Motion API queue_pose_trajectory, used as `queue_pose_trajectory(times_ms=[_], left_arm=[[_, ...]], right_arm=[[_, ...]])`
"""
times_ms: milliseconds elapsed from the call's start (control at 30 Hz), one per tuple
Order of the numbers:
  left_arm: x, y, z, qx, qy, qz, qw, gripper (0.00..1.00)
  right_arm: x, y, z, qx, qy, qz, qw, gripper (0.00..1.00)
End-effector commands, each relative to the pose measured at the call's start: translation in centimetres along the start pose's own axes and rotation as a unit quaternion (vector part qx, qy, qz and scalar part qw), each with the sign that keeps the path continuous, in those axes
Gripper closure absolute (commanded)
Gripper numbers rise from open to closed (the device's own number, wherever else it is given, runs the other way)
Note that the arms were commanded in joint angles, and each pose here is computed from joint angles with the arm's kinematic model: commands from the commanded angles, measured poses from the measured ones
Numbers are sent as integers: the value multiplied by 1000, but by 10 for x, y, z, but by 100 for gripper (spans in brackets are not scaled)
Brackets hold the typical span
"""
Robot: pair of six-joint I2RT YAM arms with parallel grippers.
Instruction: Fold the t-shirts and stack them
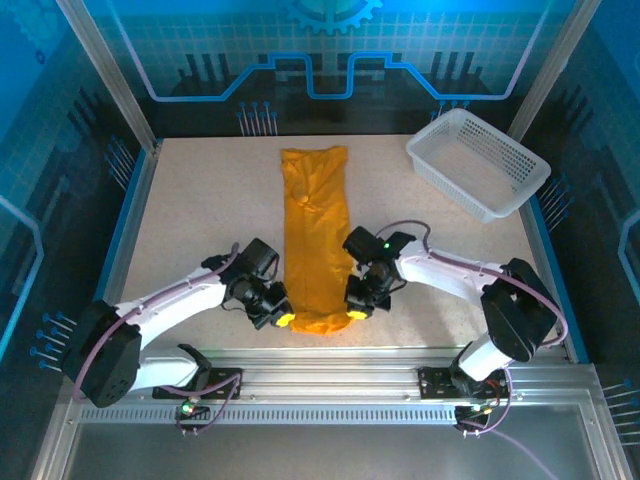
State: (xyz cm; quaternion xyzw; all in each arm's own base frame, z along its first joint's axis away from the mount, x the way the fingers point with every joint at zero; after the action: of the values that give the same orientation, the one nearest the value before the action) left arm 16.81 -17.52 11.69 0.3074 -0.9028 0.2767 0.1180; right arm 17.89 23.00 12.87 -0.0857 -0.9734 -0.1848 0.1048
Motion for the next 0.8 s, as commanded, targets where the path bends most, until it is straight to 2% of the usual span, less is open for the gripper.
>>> queue_pose_trajectory(times_ms=[0,167,300,533,767], left_arm=[[-20,-29,-18,46,-38,-3,998,97],[-64,-69,-43,95,-92,5,991,95],[-99,-95,-51,123,-114,7,986,94],[-156,-119,-50,133,-140,0,981,94],[-196,-137,-48,147,-150,-1,978,93]], right_arm=[[-23,5,-19,7,-23,7,1000,100],[-73,23,-39,-11,-62,9,998,100],[-113,40,-44,-23,-83,3,996,100],[-171,55,-53,-33,-123,8,992,100],[-212,62,-43,-42,-127,12,991,100]])
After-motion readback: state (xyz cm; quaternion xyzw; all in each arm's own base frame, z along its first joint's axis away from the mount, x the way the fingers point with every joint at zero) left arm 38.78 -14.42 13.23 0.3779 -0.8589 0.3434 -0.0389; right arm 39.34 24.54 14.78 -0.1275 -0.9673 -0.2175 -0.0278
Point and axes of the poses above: each hand's point on the last joint's axis, 136 mm out from that joint toward the fingers, its own z axis out along the fingers, its own y axis along the line the jaws close on, x = y × z, the point moved 5 cm from there along -z, back along the fingers, and after that the axes turned 3 degrees about -z, right-handed, at the moved point
